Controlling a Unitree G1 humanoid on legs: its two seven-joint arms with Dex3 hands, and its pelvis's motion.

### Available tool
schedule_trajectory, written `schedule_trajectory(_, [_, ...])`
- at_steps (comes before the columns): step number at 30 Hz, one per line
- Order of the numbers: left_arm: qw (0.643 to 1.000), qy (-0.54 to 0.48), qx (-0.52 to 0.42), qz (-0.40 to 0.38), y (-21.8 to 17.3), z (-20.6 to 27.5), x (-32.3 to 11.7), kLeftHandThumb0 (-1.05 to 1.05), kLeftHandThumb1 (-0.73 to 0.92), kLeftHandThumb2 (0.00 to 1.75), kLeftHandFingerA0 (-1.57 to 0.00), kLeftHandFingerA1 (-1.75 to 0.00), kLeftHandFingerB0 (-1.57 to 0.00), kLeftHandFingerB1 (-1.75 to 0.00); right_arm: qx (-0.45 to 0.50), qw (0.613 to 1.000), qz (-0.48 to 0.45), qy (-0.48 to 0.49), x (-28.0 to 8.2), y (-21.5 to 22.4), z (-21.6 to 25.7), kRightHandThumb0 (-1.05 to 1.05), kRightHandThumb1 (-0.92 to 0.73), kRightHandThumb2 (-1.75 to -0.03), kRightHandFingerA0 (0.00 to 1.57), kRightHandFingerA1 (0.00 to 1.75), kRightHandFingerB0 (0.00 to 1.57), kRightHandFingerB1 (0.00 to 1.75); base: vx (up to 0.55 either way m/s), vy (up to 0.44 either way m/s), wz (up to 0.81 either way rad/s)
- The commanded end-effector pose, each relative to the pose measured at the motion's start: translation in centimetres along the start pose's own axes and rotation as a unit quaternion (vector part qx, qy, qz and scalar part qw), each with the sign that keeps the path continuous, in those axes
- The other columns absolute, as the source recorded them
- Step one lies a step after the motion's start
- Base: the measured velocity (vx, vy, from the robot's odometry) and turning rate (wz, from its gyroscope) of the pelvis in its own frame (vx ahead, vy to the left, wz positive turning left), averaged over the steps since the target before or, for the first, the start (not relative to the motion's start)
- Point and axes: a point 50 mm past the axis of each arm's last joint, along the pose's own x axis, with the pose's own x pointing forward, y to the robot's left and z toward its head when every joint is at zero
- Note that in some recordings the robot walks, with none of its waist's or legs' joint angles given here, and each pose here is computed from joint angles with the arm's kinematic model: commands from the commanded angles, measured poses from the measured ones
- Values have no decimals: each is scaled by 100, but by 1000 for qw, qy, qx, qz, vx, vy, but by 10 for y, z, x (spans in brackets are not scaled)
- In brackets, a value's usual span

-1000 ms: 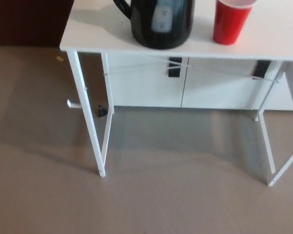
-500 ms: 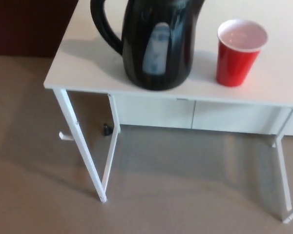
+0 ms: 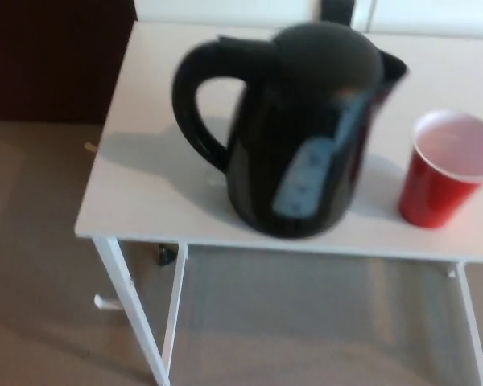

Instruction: The robot walk towards a table in front and uses its left hand to pick up the pot from the base and pour water to the cup on the right hand side

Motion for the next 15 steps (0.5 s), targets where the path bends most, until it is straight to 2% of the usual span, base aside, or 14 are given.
schedule_trajectory(1, [1000, -3, 4, 8, 4, -1, -3, -15, 41, 53, -70, -47, -55, -43, -3, 1000, -6, -1, -2, -5, -1, -41, -24, -85, 63, 80, 67, 79, 176, 22, 10])
schedule_trajectory(2, [1000, -2, 4, 7, 5, -1, -3, -13, 41, 52, -70, -47, -54, -42, -9, 1000, -7, -1, -2, -5, -1, -43, -28, -75, 67, 80, 68, 77, 170, -1, 8])
schedule_trajectory(3, [1000, -1, 1, 8, 5, -2, -3, -11, 43, 52, -70, -47, -54, -42, -19, 1000, -3, 0, -2, -4, 0, -46, -25, -86, 65, 81, 65, 79, 162, -38, 2])
schedule_trajectory(4, [1000, -1, 0, 8, 5, -2, -3, -11, 43, 52, -70, -47, -54, -42, -21, 1000, -2, 1, -2, -4, 0, -46, -25, -86, 65, 81, 65, 79, 161, -37, 3])
schedule_trajectory(5, [1000, 0, 3, 9, 5, -2, -4, -12, 43, 53, -67, -46, -53, -42, -19, 1000, -1, 1, -2, -4, 0, -45, -28, -77, 68, 82, 70, 80, 176, -92, 9])
schedule_trajectory(9, [1000, 0, 8, 11, 5, -3, -4, -16, 41, 53, -68, -47, -54, -43, -13, 1000, -1, -1, -1, -2, 1, -43, -27, -77, 63, 80, 69, 80, 124, -165, 18])
schedule_trajectory(15, [1000, 3, 5, 19, 5, -4, -4, -13, 43, 53, -69, -47, -55, -43, -9, 1000, -6, 1, 1, -1, 2, -45, -25, -75, 68, 82, 76, 82, 117, -195, 9])
